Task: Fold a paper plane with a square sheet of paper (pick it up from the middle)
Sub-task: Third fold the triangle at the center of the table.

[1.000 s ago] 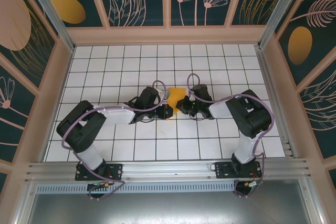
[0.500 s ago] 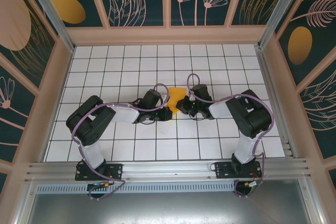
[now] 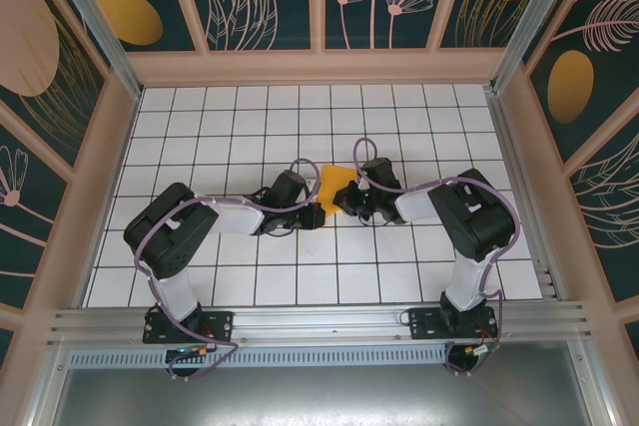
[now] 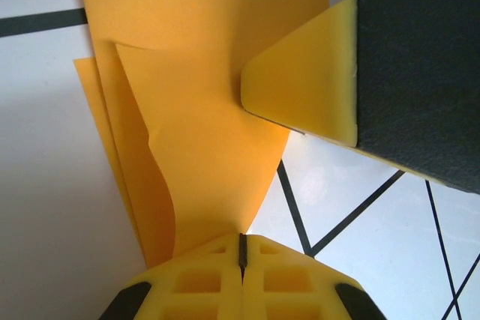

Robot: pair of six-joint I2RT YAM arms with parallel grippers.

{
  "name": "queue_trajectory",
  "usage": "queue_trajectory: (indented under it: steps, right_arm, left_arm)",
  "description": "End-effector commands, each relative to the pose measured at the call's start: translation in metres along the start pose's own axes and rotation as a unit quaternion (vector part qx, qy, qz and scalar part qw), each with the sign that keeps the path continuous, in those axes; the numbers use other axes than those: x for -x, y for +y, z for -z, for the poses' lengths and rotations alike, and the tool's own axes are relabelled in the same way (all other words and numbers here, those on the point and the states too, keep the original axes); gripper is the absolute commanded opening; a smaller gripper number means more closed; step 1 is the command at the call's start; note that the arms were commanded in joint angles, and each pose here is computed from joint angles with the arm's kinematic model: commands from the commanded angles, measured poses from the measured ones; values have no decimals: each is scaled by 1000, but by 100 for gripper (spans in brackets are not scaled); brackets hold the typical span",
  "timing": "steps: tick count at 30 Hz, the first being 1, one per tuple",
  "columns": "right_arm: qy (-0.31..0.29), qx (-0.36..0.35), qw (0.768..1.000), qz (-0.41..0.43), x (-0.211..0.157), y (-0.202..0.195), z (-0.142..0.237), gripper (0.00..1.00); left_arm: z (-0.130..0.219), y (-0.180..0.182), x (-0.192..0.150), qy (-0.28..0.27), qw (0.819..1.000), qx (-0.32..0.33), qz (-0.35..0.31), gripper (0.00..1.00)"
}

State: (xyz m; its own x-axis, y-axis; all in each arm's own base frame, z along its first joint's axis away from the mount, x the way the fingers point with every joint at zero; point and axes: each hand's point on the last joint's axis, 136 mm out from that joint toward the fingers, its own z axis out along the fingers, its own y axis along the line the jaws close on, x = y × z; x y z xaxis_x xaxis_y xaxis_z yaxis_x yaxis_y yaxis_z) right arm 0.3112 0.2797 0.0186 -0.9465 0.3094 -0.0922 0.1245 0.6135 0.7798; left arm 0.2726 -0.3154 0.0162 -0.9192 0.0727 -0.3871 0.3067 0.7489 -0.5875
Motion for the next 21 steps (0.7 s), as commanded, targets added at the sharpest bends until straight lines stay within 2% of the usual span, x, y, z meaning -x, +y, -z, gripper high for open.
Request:
queue_trajectory:
  steps: [1, 6, 9, 15, 21]
  right_arm:
    - [5, -56, 998, -9, -5, -31, -7, 6]
    - [1, -52, 999, -12, -5, -29, -6, 6]
    - [-1, -53, 999, -13, -4, -29, -6, 6]
    - [1, -56, 998, -19, -6, -32, -7, 6]
    - [2, -61, 998, -20, -7, -35, -6, 6]
  left_arm:
    - [13, 11, -20, 22, 999, 22, 23, 2]
    - [45, -38, 14, -46, 996, -66, 31, 8]
    - [50, -58, 33, -75, 990, -108, 56, 9]
    - [23, -47, 29, -61, 982, -124, 131, 9]
    - [2, -36, 23, -52, 979, -126, 149, 9]
